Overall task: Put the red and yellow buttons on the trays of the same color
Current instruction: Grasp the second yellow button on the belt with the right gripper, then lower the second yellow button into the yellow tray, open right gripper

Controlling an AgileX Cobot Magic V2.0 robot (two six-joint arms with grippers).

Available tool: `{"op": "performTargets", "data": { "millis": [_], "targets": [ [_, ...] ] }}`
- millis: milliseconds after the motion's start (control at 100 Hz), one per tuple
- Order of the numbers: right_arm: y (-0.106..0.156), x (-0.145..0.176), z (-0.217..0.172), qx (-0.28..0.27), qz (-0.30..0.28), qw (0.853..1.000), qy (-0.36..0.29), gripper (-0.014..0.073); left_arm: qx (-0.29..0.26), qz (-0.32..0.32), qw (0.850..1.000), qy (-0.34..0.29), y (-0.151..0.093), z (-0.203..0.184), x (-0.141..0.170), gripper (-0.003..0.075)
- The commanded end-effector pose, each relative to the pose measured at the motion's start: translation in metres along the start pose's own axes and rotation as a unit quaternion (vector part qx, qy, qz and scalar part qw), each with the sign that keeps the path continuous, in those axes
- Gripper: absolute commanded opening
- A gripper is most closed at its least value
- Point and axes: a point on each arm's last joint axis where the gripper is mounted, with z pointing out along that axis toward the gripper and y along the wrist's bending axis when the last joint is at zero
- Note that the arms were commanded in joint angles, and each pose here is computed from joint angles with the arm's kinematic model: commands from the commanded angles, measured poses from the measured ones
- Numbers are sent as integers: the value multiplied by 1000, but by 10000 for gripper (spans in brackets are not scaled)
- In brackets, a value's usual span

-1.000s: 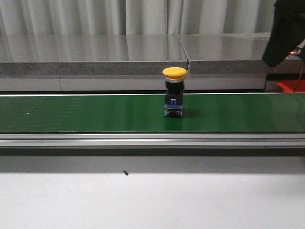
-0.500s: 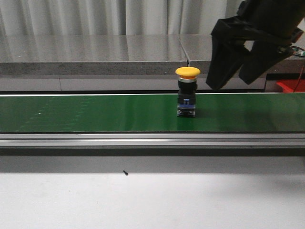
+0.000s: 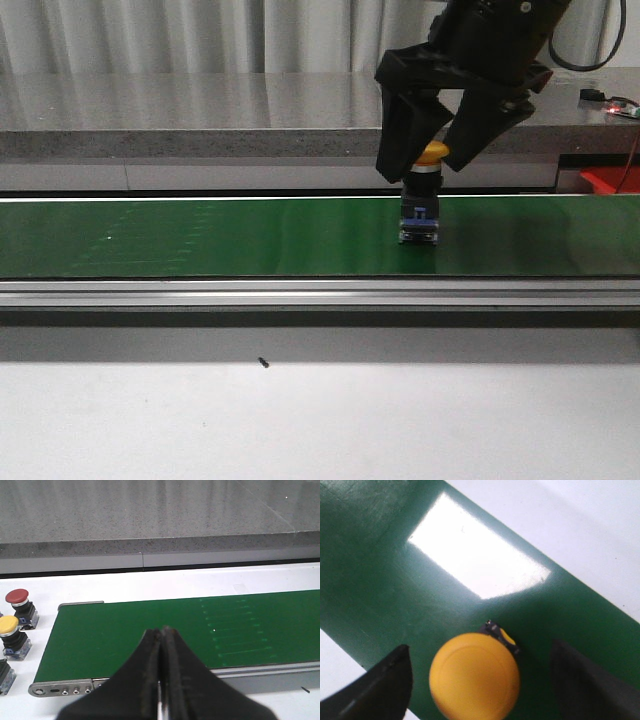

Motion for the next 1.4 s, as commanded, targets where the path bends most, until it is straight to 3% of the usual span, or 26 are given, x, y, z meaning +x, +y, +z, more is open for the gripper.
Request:
{"op": "performTargets", "data": {
  "millis": [0,150,220,430,550,830,1110,1270,1390],
  "targets": [
    [3,-14,-19,-1,-2,999,-36,480,7,-8,999,-48,-1,-3,-15,-20],
    [3,-12,-17,-3,-1,1000,-23,217,7,-8,999,-48,-1,-3,-15,-20],
    [4,-12,-18,-5,-2,1000,-18,162,7,-8,999,-48,-1,-3,-15,-20],
    [5,-17,-36,-11,-7,1000,-11,162,7,-8,999,-48,-1,-3,-15,-20],
    [-3,-17,-61,-1,17,999,-27,162,7,-8,999,-48,-1,-3,-15,-20],
    [-64,14,-132,56,118,990,-48,162,7,-8,999,-48,-1,-3,-15,-20],
    [-155,74,-192,161,286,941,-83,162,7,-8,999,-48,-1,-3,-15,-20],
    [-203,117,-211,211,370,900,-90,162,7,-8,999,-48,-1,-3,-15,-20],
    [-230,142,-222,244,434,860,-114,162,7,-8,999,-48,-1,-3,-15,-20]
  ]
}}
